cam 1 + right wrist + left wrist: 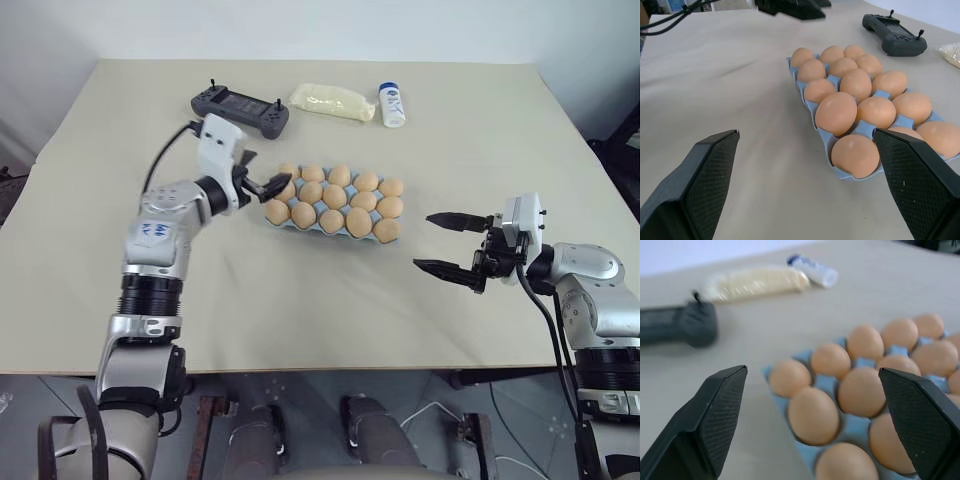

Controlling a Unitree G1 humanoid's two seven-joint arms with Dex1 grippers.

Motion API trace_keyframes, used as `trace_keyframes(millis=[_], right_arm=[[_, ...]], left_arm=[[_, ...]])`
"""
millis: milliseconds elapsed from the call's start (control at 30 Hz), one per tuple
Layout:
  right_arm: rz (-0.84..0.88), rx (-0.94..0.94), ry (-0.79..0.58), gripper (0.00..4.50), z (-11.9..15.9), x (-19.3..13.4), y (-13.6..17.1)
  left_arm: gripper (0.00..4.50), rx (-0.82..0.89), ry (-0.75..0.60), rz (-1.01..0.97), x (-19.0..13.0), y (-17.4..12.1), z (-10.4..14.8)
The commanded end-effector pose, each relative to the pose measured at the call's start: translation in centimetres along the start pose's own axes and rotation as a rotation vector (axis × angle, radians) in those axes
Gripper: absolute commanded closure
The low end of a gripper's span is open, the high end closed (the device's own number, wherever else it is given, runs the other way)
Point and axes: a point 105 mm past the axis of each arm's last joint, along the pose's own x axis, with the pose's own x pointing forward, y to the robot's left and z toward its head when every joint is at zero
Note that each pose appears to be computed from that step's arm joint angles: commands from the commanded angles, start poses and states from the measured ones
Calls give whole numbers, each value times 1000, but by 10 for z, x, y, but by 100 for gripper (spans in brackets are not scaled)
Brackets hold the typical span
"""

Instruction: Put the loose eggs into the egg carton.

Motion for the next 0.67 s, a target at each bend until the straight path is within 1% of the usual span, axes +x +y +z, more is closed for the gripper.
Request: trace_keyframes(millis=[33, 167, 333, 567, 667], right_arm=[[-10, -52, -25, 0, 14, -1, -7], [3, -56, -23, 0, 12, 4, -9], [9, -59, -26, 0, 12, 6, -11], [11, -57, -20, 0, 10, 5, -11], [8, -56, -20, 0, 9, 4, -11]], left_arm=[[1, 108, -75, -50, -23, 5, 12], [1, 80, -30, -133, -45, 9, -6], [1, 78, 30, -207, -63, 7, -23], [1, 73, 58, -236, -73, 8, -27], [1, 69, 44, -221, -73, 11, -25]])
